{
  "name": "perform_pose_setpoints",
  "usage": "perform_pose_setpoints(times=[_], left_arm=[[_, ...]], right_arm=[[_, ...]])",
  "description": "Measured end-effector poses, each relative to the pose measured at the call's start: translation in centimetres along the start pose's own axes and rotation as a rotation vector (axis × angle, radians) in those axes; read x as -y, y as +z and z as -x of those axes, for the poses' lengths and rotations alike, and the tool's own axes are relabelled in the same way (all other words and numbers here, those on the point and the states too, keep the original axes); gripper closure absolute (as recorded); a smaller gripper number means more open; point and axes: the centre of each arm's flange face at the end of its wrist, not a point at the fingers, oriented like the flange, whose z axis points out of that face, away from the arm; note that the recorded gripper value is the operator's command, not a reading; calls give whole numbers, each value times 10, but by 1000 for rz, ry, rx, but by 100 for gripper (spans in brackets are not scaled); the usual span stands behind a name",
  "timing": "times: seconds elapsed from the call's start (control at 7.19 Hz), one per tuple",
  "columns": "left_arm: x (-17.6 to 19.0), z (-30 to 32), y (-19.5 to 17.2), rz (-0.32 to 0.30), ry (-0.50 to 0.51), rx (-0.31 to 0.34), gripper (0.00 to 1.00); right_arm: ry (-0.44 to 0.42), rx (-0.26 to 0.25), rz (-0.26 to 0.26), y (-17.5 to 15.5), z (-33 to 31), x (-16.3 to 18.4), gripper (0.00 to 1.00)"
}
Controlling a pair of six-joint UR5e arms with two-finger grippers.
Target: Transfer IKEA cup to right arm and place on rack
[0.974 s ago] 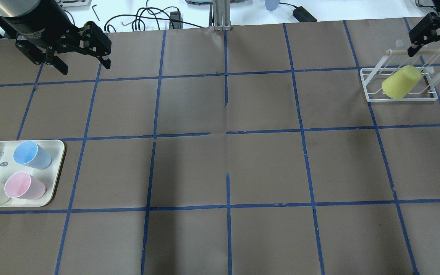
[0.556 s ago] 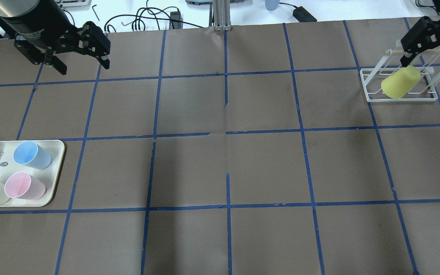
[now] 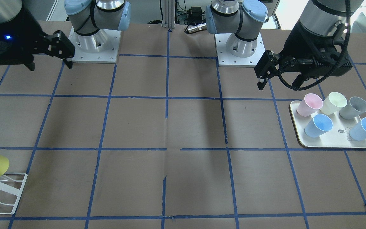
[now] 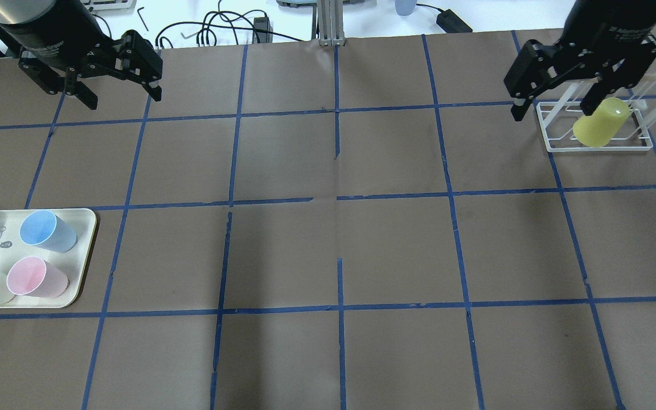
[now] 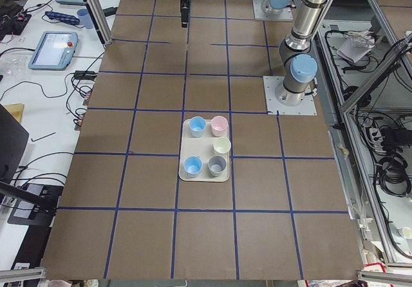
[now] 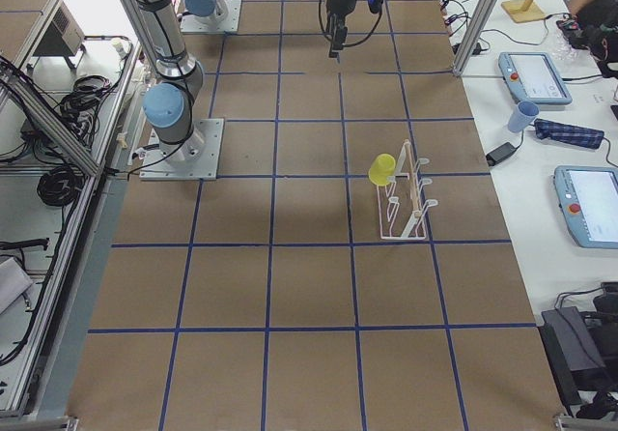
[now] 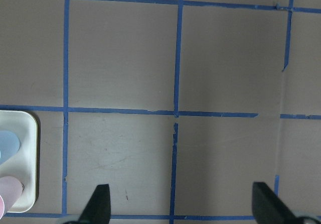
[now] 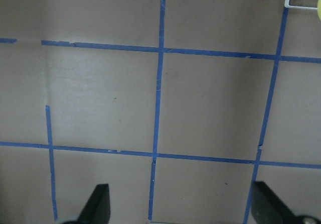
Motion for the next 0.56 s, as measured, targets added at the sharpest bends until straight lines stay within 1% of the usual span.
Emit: perform_pose_setpoints(times=[0.14,0.28,0.56], left_arm=[[0,0,0,0,0,0,0],[0,0,0,0,-1,0,0],[0,0,1,1,-2,1,0]], right_arm=[[-26,-7,8,2,32,-6,0],[-45,-13,0,3,52,-10,0],[-56,-25,-104,-4,64,-1,0]])
